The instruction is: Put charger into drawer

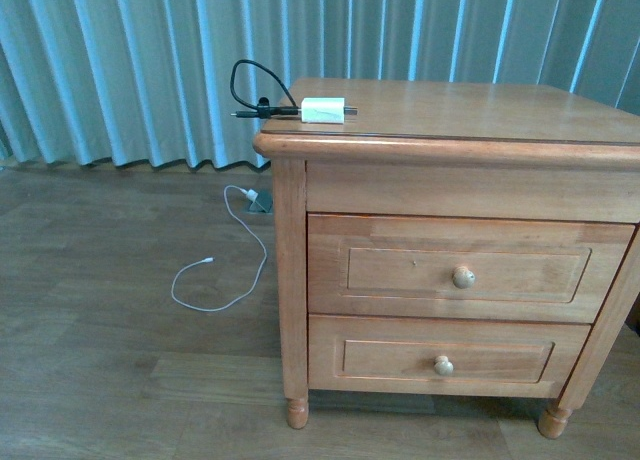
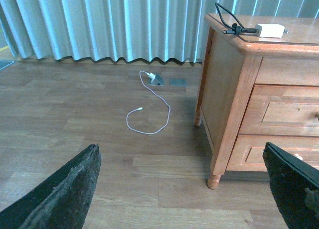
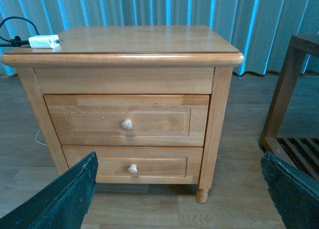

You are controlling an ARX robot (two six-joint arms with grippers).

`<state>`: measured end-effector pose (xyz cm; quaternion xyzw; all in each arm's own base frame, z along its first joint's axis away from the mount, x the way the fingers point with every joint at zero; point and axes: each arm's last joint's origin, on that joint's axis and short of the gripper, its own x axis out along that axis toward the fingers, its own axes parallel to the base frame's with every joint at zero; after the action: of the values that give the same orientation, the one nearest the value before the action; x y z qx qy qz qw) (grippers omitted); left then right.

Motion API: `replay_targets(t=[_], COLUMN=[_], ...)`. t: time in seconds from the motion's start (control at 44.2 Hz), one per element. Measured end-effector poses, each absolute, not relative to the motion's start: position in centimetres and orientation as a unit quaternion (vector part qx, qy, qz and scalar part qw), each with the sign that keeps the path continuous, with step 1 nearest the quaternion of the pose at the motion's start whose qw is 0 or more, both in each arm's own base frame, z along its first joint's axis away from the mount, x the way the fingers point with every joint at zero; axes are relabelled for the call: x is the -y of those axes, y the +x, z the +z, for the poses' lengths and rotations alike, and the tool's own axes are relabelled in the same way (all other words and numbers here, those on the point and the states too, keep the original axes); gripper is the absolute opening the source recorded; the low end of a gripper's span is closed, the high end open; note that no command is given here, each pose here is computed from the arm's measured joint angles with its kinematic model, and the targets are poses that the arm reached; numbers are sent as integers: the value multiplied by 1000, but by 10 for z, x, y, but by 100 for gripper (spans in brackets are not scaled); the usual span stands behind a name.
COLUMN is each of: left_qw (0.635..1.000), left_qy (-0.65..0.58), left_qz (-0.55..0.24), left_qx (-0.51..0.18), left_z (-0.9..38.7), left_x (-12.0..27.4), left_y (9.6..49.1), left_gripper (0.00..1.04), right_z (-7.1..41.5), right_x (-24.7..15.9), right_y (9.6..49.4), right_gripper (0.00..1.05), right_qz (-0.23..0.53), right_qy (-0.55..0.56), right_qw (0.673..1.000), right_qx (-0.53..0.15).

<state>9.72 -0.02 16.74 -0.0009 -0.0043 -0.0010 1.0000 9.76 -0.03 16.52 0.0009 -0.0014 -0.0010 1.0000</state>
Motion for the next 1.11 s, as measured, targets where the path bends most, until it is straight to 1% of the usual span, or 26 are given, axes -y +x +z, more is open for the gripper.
replay_targets(t=[0.023, 0.859, 0.927, 0.994, 1.107], left_qw=[1000, 1000, 1000, 1000, 1000], left_qy=[-1, -1, -1, -1, -1], left_qz=[-1, -1, -1, -1, -1], left_qx=[4, 4, 4, 4, 4], left_z=[167, 167, 167, 167, 167], left_x=[0, 0, 0, 0, 0], left_y=[97, 97, 97, 97, 97], left_gripper=[99, 99, 99, 99, 99], right_z=[165, 165, 162, 159, 169], right_x=[0, 0, -1, -3, -7], right_y=[98, 98, 98, 104, 114], right_gripper=[96, 96, 96, 96, 96], right_qz=[-1, -1, -19, -5, 20], right_qy=[1, 0, -23, -32, -31], right_qw=[1000, 1000, 998, 994, 992], right_qx=[1, 1, -60, -100, -117])
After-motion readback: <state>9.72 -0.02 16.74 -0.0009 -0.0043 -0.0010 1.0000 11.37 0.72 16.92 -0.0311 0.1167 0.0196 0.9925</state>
